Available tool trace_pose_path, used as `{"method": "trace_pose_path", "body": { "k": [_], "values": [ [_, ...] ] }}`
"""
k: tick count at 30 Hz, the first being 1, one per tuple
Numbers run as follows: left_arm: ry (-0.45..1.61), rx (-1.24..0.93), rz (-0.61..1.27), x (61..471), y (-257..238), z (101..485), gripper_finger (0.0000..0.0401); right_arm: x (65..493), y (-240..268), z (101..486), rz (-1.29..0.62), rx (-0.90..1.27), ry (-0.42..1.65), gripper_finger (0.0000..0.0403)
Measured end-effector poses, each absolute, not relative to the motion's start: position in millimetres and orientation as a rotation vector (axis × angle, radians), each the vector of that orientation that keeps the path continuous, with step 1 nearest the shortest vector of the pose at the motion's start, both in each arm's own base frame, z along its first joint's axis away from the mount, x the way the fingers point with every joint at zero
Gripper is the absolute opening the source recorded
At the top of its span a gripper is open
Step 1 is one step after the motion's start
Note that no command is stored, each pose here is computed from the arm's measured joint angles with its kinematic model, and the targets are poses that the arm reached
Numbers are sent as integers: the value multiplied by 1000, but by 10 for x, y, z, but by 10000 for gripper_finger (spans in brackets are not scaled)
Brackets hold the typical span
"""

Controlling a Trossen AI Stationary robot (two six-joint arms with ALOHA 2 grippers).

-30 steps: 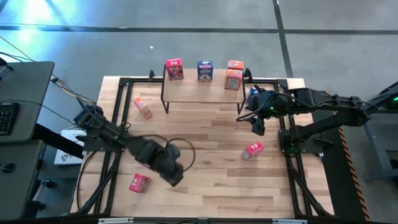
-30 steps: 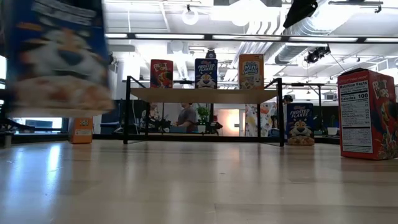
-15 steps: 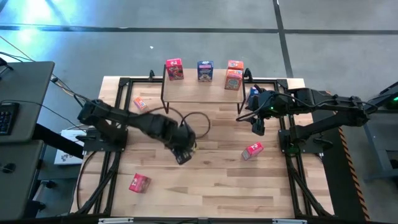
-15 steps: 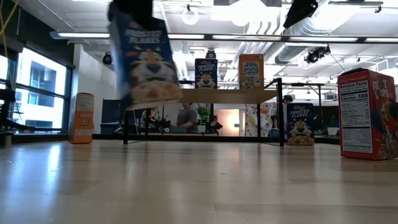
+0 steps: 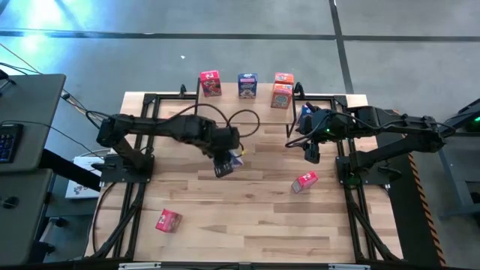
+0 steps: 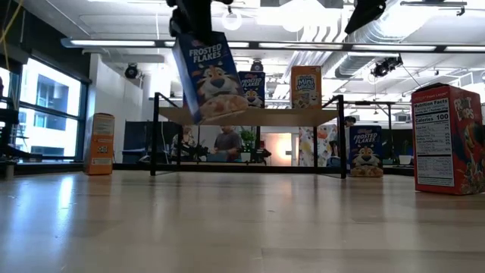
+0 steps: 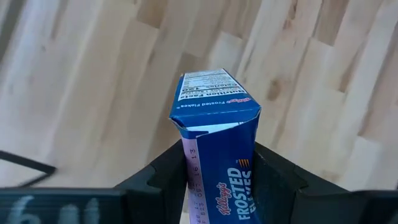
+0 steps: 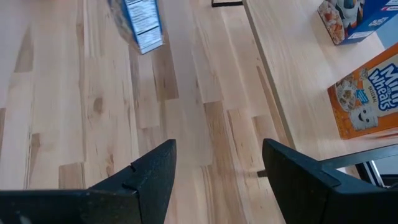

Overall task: Stack cereal on shelf
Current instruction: Put the bottom blue cereal box on the shelf

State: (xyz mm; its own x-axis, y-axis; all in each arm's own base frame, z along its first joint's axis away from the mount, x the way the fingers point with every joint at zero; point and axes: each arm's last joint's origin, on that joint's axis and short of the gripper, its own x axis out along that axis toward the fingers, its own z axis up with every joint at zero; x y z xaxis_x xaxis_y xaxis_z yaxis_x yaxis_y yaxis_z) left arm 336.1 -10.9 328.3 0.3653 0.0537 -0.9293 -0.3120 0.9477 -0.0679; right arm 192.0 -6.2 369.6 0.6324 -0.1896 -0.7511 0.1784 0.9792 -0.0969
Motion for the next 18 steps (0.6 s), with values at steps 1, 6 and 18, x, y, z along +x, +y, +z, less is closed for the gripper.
{"method": "trace_pose_path", "body": {
  "k": [1, 6, 18],
  "values": [
    [1178, -234, 232, 3361, -78, 3283, 140, 1920, -61, 3696, -210, -14, 861, 232],
    [1205, -167, 208, 3344, 56, 3276, 140, 1934, -61, 3701, -210, -13, 849, 232],
    [1280, -10, 105, 3304, 116, 3229, 140, 2157, -64, 3591, -214, -18, 881, 232]
  ]
}}
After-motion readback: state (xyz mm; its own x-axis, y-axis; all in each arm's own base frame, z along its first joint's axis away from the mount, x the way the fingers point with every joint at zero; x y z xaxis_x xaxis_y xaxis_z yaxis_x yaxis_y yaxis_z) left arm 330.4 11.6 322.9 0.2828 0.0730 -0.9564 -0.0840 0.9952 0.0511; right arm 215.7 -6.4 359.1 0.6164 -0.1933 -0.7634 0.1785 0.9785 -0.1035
